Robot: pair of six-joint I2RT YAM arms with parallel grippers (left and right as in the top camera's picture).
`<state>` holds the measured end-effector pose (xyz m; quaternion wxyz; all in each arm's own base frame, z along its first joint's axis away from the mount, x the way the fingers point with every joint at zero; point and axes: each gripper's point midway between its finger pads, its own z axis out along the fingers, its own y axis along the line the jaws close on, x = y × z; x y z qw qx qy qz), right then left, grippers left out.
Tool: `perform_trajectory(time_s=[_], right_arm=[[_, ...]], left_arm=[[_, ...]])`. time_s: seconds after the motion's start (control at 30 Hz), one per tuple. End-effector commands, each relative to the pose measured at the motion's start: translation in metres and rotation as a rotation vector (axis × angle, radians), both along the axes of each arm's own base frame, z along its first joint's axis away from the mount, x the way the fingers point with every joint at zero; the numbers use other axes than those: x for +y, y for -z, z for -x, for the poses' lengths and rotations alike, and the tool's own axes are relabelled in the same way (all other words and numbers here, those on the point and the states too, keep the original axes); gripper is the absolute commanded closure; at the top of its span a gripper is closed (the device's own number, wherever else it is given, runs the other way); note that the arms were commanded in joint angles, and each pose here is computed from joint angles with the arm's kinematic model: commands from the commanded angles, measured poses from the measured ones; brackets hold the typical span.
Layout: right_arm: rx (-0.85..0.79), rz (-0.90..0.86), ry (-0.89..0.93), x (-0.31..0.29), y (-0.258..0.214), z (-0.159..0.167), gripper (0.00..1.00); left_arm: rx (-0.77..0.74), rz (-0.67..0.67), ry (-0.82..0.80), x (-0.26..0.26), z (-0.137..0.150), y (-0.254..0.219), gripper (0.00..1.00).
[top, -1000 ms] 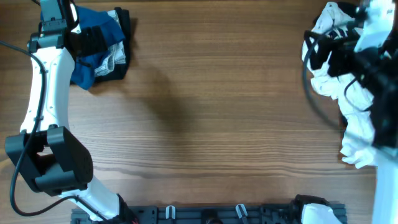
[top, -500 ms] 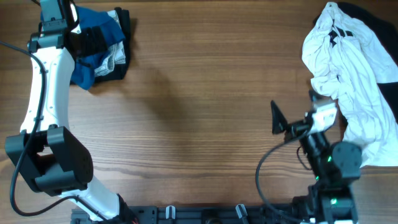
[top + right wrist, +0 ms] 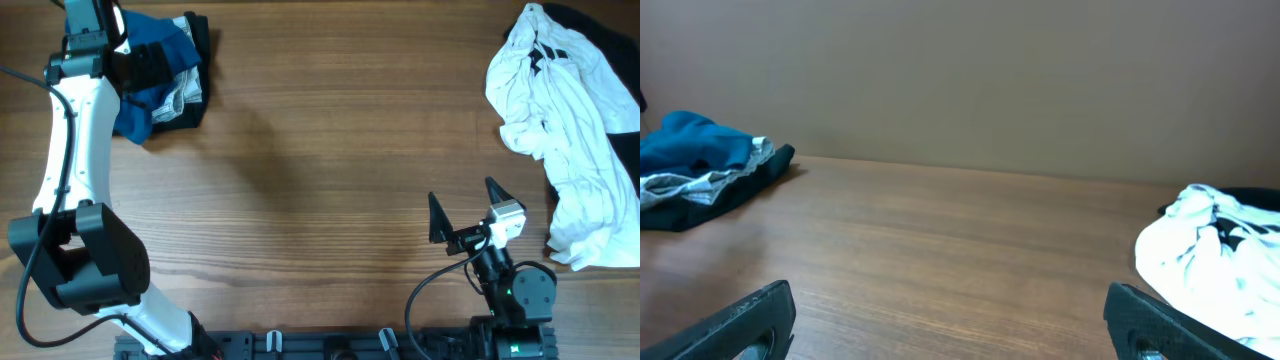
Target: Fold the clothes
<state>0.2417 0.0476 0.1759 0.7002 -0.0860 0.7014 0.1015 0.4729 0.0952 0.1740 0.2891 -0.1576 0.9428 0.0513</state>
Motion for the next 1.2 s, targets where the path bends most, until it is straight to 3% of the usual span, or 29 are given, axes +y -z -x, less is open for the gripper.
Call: perform_trajectory(time_s=[0.0,0.87,1.03,1.17], right_arm=[[-0.022,-0.005,-0.007,0.001,-0.005,0.001,0.00],[-0.019,-0.005,-0.006,0.001,-0.004,0.001,0.00],[-0.019,-0.005,-0.006,0.001,-0.004,0.001,0.00],[-0.019,-0.005,-0.006,0.001,-0.004,0.001,0.00]], left_arm=[[0.003,0.014,-0.010,-0.002,-0.001,0.004,0.00],[0.002,-0.012,-0.022,0.001,0.001,0.000,0.00],[-0.069,-0.027,0.019,-0.019,0.009,-0.039,0.00],[-0.154,-0.012,0.078,-0.045,0.033,-0.089,0.00]])
